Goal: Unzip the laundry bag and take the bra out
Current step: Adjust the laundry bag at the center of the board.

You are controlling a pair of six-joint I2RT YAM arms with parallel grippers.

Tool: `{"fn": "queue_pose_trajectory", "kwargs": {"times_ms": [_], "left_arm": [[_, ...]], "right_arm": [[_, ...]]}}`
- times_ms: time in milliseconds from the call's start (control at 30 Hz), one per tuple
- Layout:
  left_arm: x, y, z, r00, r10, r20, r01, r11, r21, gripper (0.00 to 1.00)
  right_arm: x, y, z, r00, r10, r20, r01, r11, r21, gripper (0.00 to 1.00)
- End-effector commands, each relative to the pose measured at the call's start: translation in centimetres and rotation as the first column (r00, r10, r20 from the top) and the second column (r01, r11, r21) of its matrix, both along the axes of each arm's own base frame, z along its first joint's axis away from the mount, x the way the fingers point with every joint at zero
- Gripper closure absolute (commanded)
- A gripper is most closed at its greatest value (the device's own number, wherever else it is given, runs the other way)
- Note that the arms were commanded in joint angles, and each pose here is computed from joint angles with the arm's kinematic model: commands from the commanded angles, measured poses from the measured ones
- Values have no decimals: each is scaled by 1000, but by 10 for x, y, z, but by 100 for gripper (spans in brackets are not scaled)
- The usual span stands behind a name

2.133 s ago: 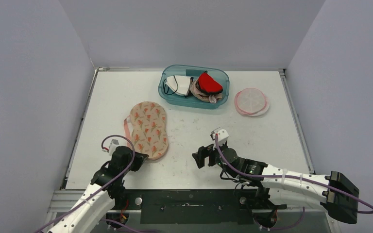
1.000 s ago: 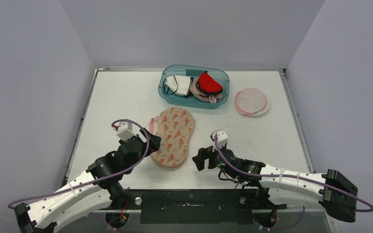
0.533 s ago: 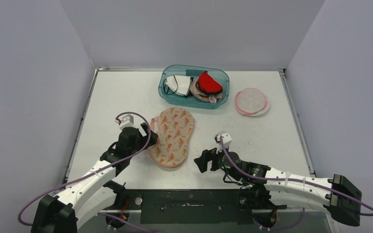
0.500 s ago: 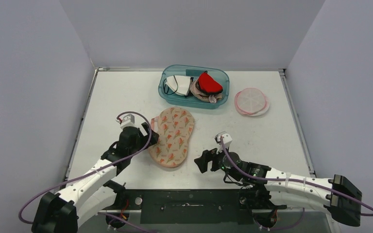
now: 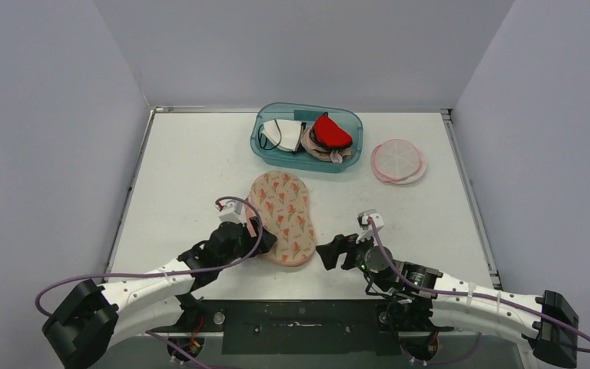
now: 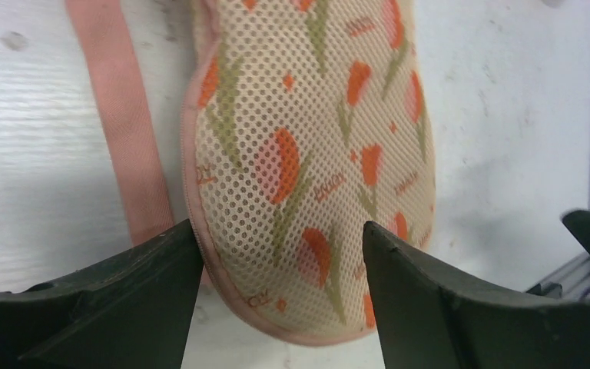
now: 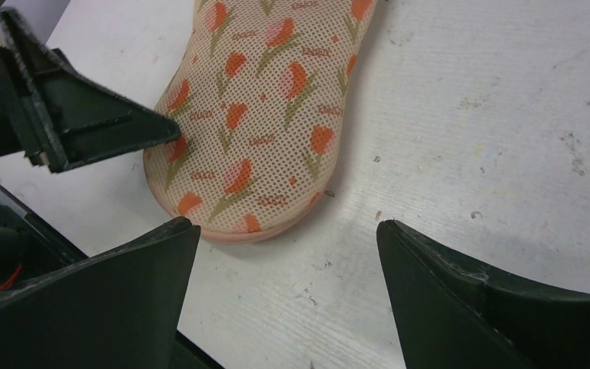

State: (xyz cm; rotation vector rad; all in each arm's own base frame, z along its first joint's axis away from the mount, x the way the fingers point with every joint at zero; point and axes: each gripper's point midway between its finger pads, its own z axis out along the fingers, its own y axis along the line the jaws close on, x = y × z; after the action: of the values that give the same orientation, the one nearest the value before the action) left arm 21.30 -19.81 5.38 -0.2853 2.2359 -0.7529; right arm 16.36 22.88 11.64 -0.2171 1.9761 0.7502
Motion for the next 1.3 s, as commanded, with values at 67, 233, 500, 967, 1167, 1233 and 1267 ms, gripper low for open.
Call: {"fn": "queue_pose_trajectory", "kwargs": {"times_ms": [67, 233, 500, 967, 1167, 1233, 1267], "left_arm": [[-14, -58, 44, 991, -53, 124, 67, 991, -115, 28], [-22, -105, 56, 979, -148, 139, 160, 984, -83, 27], [-17, -123, 65, 978, -152, 140, 158, 987, -30, 25], [-10, -19, 79, 975, 150, 166, -146, 989, -38, 23], [-23, 6, 83, 973, 178, 146, -166, 982, -92, 21], [-26, 8, 83, 974, 175, 142, -158, 980, -119, 22], [-28, 9, 83, 975, 169, 141, -151, 980, -133, 23]], "right_arm": [[8, -18, -3, 988, -148, -35, 150, 984, 91, 11], [8, -26, 1, 984, -175, -41, 178, 979, 97, 10], [10, -40, 0, 975, -218, -33, 220, 973, 74, 10], [84, -50, 0, 967, -251, -37, 251, 968, 3, 11], [117, -50, -13, 968, -223, -111, 232, 970, 73, 17], [117, -41, -18, 974, -189, -123, 201, 975, 96, 25], [116, -35, -21, 977, -166, -132, 180, 979, 101, 29]]}}
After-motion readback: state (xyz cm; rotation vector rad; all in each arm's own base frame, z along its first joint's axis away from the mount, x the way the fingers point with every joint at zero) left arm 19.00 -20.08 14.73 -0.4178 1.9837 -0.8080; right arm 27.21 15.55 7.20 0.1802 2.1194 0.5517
